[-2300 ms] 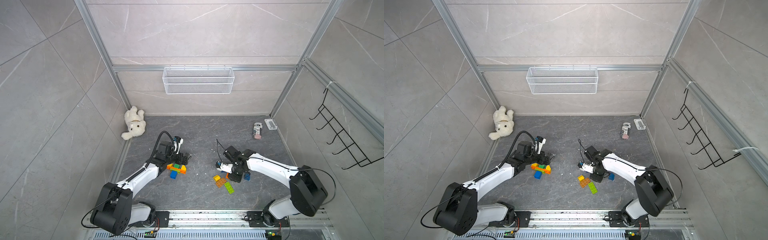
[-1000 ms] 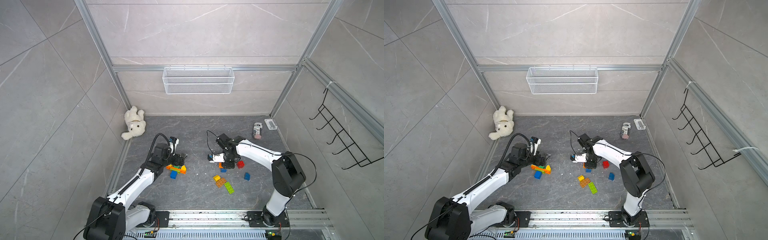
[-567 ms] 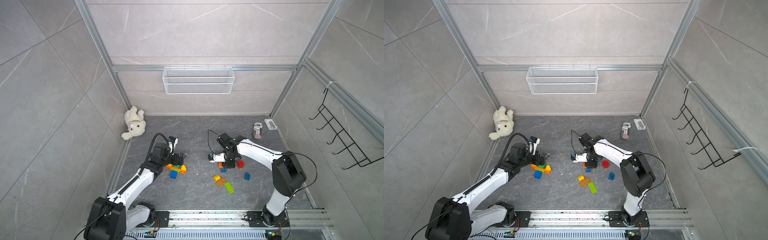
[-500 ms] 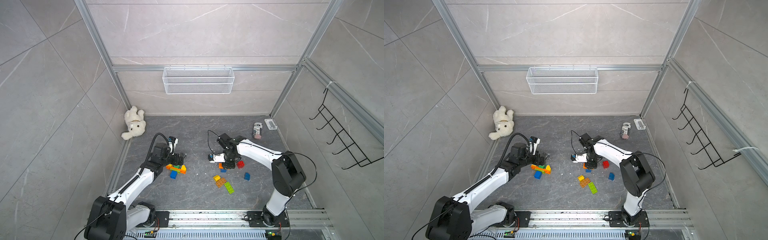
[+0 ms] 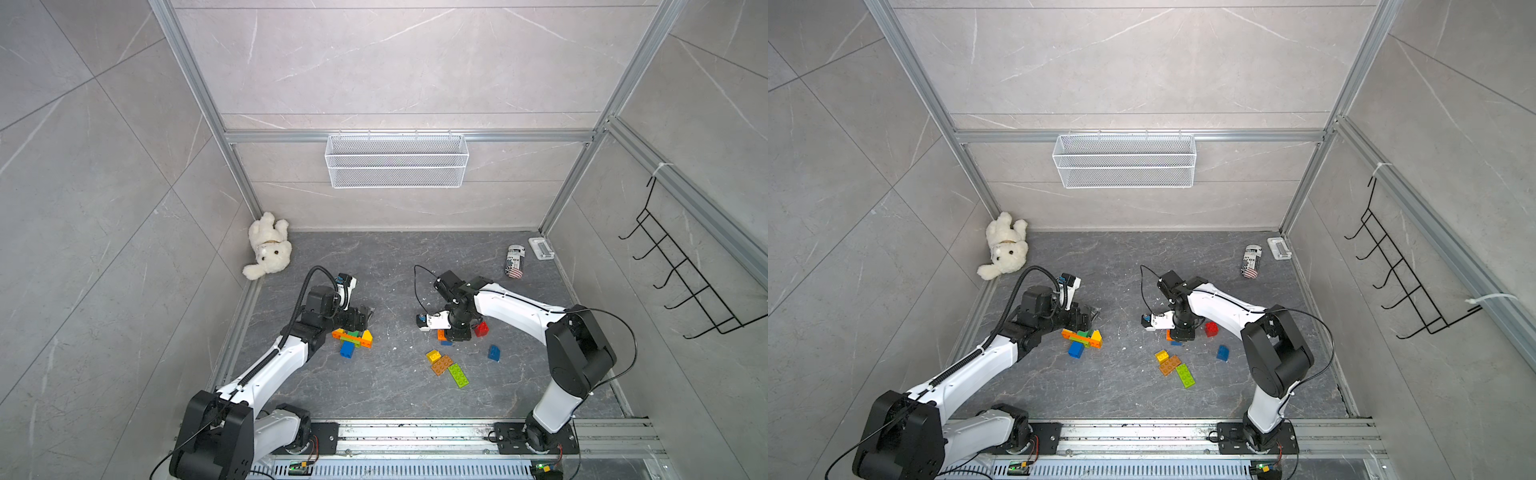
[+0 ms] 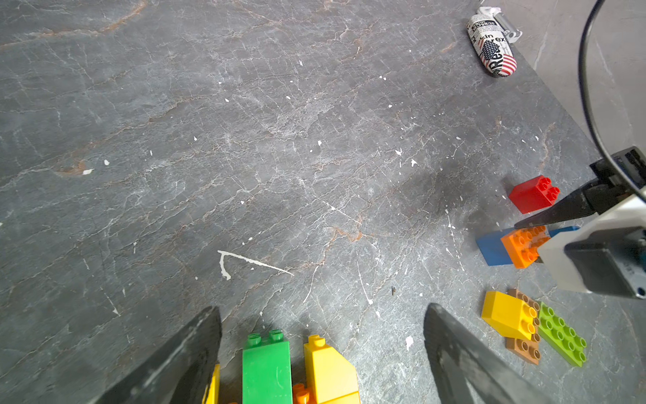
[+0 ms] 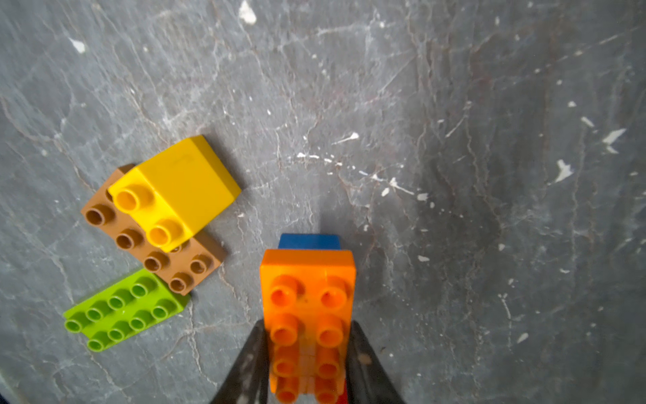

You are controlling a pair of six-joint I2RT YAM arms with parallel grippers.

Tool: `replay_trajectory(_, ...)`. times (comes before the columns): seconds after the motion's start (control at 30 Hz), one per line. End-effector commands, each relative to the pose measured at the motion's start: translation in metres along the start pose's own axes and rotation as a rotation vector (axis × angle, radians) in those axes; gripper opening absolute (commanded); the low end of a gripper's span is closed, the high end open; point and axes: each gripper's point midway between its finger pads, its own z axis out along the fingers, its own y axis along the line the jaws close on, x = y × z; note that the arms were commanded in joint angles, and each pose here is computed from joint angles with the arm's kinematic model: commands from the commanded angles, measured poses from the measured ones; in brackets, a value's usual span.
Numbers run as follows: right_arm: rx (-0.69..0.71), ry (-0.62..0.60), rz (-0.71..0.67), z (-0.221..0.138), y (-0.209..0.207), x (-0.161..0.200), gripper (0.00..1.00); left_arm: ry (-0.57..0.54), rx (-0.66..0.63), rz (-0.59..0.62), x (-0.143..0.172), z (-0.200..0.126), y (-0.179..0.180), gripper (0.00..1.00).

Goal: Assemble a fork with lego
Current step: Assemble the lego brick with the lego brick.

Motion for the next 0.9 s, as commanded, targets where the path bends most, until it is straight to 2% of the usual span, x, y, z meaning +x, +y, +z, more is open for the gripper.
replay_trajectory(0.0,-0.145,0.1,-0.048,0.035,0.029,0.003,0.19,-0.045,0.04,0.002,-0.009,-0.007,-0.008,0.92)
replay_trajectory(0.13,-0.21,0.139,-0.019,0.055,0.038,0.005,0.19,-0.066,0.053,0.0,-0.012,-0.013,-0.012,0.92)
replay_trajectory(0.3,-0.204,0.133,0.005,0.069,0.039,0.007,0.2,-0.085,0.052,0.002,-0.014,-0.018,-0.013,0.92)
replay_trajectory(0.43,-0.186,0.076,0.049,0.075,0.035,-0.002,0.21,-0.084,0.044,0.006,-0.015,-0.018,-0.012,0.92)
replay_trajectory(0.57,-0.146,0.031,0.064,0.057,0.026,-0.009,0.21,-0.07,0.04,-0.003,-0.012,-0.016,-0.011,0.92)
replay_trajectory(0.73,-0.078,-0.081,0.069,0.013,0.004,-0.028,0.19,-0.077,0.032,-0.008,-0.016,-0.017,-0.01,0.92)
replay_trajectory(0.87,-0.075,-0.094,0.05,-0.01,-0.003,-0.035,0.17,-0.084,0.031,-0.026,-0.017,-0.018,-0.01,0.92)
